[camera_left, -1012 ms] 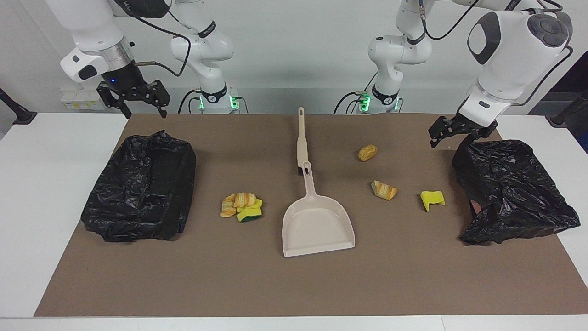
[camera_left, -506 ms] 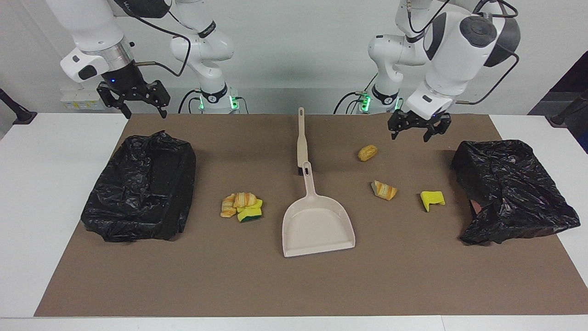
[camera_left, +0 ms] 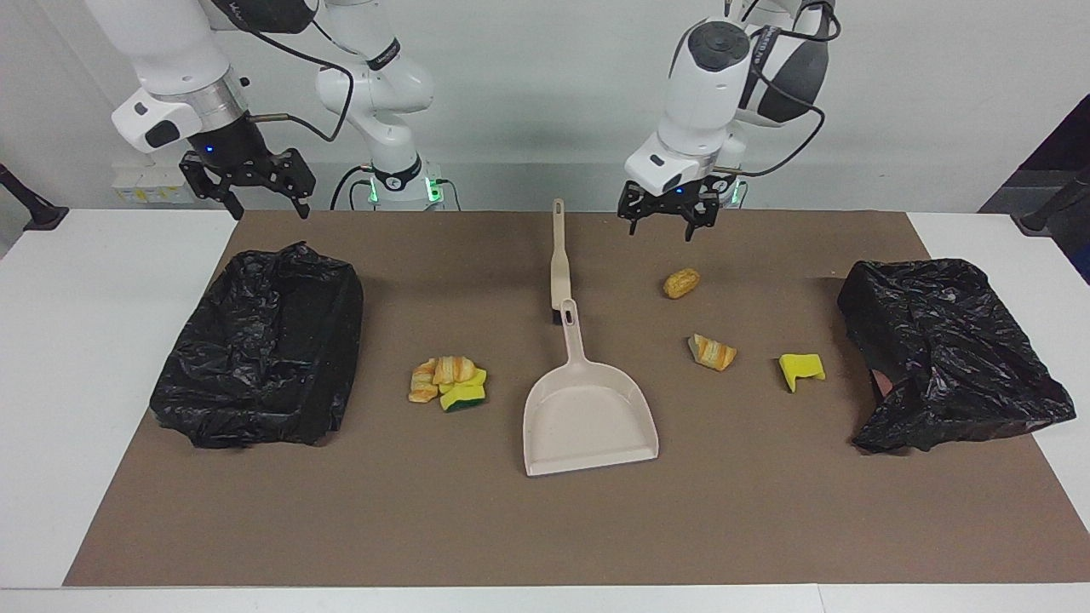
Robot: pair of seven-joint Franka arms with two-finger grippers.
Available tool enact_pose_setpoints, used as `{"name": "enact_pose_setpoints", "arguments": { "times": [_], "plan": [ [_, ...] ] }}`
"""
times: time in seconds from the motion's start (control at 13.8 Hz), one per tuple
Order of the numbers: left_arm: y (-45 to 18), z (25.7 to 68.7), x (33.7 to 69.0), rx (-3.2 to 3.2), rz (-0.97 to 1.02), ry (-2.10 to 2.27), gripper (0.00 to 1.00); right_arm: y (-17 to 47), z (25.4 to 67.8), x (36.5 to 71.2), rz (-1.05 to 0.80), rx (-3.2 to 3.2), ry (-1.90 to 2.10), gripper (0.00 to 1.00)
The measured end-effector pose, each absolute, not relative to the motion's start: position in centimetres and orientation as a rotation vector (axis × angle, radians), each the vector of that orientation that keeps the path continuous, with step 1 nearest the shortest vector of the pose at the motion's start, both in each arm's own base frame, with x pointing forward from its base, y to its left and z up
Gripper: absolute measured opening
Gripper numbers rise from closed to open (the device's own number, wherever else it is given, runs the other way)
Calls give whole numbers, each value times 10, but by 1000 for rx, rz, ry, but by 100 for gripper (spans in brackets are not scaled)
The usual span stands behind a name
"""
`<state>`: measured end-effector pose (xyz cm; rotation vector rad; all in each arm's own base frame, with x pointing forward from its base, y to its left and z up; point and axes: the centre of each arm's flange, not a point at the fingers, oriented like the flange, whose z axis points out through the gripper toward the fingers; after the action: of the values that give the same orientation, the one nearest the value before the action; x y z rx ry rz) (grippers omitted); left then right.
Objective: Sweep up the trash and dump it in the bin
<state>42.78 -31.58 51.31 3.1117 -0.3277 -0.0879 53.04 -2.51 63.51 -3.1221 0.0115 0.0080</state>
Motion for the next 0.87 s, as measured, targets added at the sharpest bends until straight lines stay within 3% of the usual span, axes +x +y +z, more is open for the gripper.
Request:
{"name": "enact_pose_setpoints", "arguments": {
  "times": [0.65,0.87],
  "plan": [
    [-423,380,285,3123,-104,-490,100,-20,635,531,8,-3121,-3,100],
    [-424,355,265,3103,-73,-518,100,-1,635,531,8,-3120,-58,100]
  ]
}}
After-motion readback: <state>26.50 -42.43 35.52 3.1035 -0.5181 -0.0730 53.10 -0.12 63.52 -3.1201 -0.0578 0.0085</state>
